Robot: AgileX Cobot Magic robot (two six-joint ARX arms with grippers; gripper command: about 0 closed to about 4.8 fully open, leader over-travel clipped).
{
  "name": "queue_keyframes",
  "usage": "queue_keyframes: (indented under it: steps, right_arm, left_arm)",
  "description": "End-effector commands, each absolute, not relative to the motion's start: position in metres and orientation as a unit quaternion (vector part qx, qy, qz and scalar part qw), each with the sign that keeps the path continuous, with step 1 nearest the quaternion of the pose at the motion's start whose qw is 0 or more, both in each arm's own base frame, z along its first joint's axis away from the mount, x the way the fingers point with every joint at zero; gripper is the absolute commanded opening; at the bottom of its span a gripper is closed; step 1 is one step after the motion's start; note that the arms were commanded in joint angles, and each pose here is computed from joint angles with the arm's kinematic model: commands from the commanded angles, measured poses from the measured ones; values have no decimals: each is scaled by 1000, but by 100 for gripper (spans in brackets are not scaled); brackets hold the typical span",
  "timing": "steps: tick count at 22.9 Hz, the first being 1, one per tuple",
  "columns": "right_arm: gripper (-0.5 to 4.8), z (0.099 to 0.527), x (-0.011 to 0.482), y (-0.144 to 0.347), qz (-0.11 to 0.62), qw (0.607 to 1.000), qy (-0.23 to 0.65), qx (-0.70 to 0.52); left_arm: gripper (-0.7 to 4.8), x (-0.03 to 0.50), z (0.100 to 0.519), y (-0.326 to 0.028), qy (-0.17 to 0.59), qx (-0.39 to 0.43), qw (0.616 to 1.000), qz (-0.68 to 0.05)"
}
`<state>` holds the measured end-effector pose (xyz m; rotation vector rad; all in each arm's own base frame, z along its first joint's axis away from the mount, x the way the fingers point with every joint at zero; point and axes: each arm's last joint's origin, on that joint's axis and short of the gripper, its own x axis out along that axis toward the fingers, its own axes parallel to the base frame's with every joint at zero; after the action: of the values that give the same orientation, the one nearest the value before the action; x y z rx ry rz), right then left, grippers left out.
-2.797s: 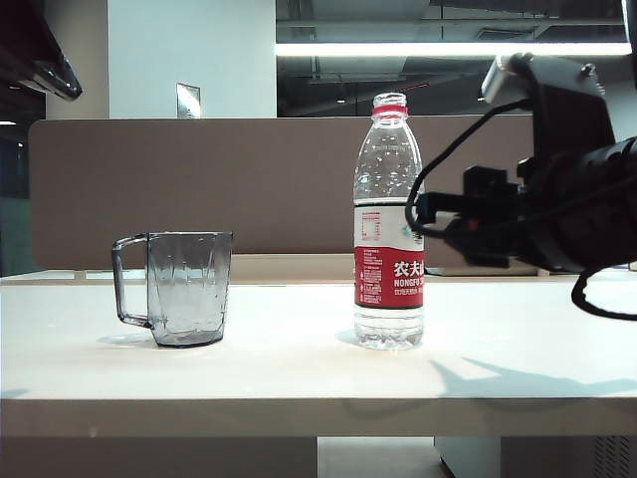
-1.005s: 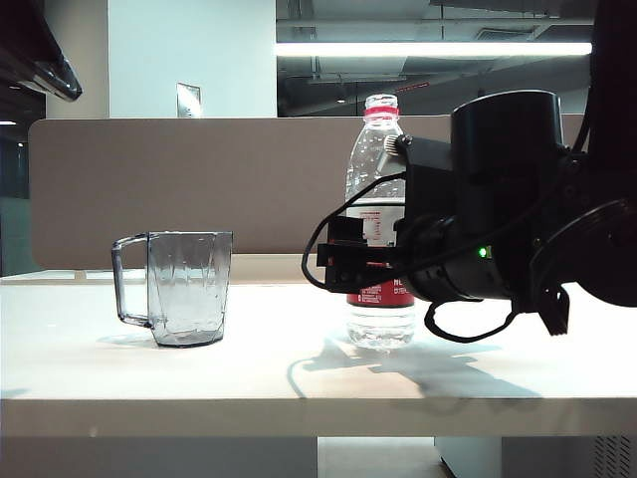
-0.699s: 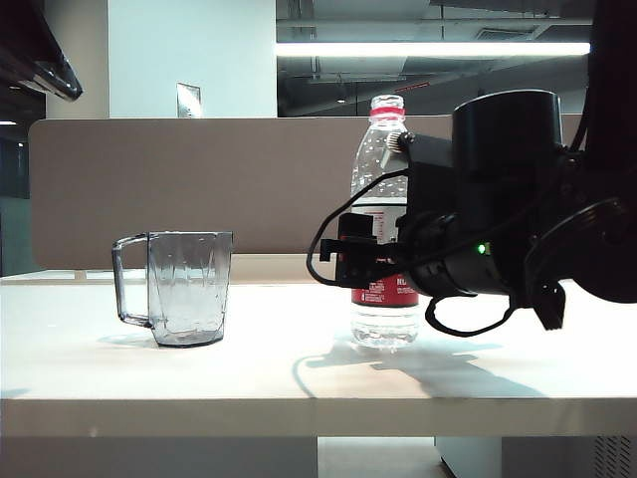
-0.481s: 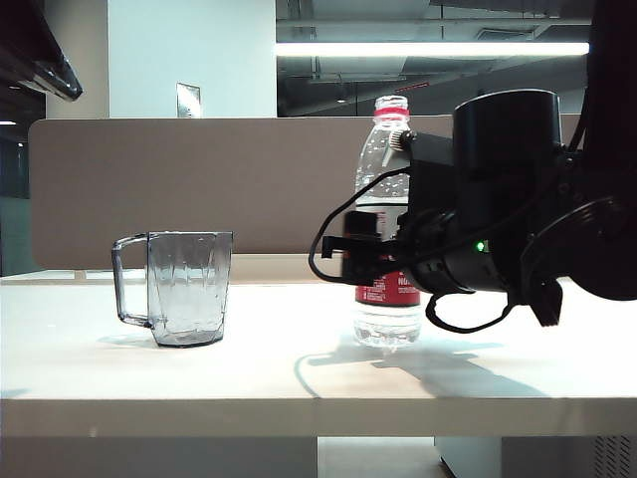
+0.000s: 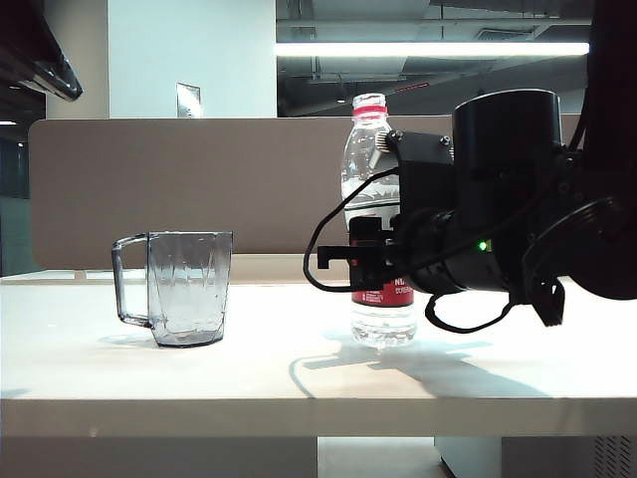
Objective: Pick up the mineral water bottle on the table and pour water into the mug until it's full.
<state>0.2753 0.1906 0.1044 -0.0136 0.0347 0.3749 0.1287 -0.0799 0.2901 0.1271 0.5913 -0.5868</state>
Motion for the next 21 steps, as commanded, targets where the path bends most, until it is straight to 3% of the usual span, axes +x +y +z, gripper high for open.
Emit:
queue_keyframes:
  steps: [1, 13, 21]
  right_arm:
    - [196, 103, 277, 189, 191, 980, 48, -27]
    - [198, 157, 298, 197, 198, 958, 107, -176]
    - [198, 196, 320, 216, 206, 940, 65, -264]
  left_arm:
    - [-5, 129, 293, -80, 278, 62, 915, -287]
    - [-5, 129, 293, -80, 278, 62, 915, -287]
    - [-5, 129, 293, -80, 278, 62, 915, -287]
